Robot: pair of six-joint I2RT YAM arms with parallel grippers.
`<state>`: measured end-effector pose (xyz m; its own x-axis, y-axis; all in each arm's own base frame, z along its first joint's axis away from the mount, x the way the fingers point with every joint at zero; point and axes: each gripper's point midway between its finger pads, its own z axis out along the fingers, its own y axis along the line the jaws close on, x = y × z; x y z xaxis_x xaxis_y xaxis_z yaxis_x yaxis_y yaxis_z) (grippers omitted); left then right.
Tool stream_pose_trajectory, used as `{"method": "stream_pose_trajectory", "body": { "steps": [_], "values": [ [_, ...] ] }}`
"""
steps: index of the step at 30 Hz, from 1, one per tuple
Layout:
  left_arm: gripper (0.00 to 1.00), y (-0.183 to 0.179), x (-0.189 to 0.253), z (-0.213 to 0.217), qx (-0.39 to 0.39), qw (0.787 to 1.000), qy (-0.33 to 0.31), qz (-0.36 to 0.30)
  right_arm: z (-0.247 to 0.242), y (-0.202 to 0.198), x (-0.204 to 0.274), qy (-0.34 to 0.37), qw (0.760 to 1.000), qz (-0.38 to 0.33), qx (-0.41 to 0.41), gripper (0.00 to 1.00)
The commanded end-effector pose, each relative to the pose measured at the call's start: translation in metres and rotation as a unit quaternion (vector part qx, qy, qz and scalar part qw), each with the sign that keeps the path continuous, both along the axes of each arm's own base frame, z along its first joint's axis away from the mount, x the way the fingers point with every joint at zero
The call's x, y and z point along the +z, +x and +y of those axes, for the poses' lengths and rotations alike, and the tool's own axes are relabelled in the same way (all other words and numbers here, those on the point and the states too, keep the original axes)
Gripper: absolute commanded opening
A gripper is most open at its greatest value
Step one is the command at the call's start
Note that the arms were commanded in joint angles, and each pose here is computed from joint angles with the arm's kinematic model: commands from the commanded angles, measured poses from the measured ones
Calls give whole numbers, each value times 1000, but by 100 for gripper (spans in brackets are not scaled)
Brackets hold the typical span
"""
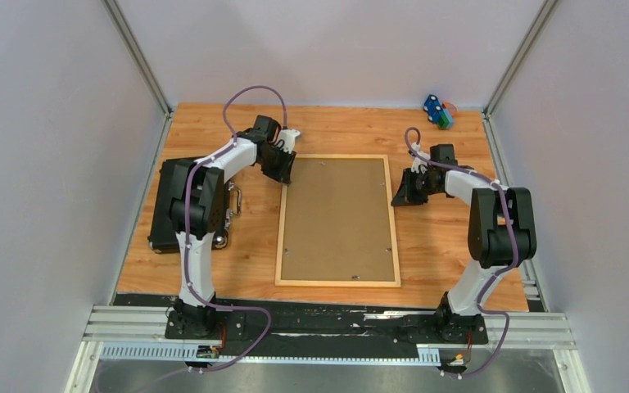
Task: Put the photo into the frame
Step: Install the photo frame at the center of the board.
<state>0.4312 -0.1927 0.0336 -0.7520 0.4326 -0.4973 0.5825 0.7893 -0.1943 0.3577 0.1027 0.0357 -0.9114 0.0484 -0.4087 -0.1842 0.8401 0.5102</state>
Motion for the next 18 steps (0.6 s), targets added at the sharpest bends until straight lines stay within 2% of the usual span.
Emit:
{"method": "stream_pose_trajectory", "body": {
  "steps": [1,7,9,10,11,12,13,14,16,18],
  "values": [
    [0,2,13,-24,-84,995,-33,-36,-2,1,-8,-8,1000,4,11,4],
    [0,9,19,-23,-108,992,-21,-61,0,2,-9,-4,1000,7,14,4],
    [4,11,20,-22,-107,992,-19,-65,0,1,-10,-2,1000,9,14,4],
    [15,12,20,-22,-104,992,-17,-66,0,1,-10,-2,1000,10,14,4],
    [22,13,21,-22,-99,993,-19,-67,1,1,-10,-1,1000,10,15,4],
    [35,14,22,-22,-95,993,-21,-66,1,0,-10,-1,1000,11,15,4],
    [41,15,25,-23,-87,994,-24,-65,1,0,-10,-1,1000,11,15,4],
    [57,15,26,-24,-83,994,-27,-64,1,0,-10,0,1000,11,15,4],
    [70,15,30,-26,-70,995,-36,-59,1,0,-10,1,1000,12,16,4],
    [74,15,36,-28,-59,996,-46,-55,2,0,-10,2,1000,13,16,4]
  ]
}}
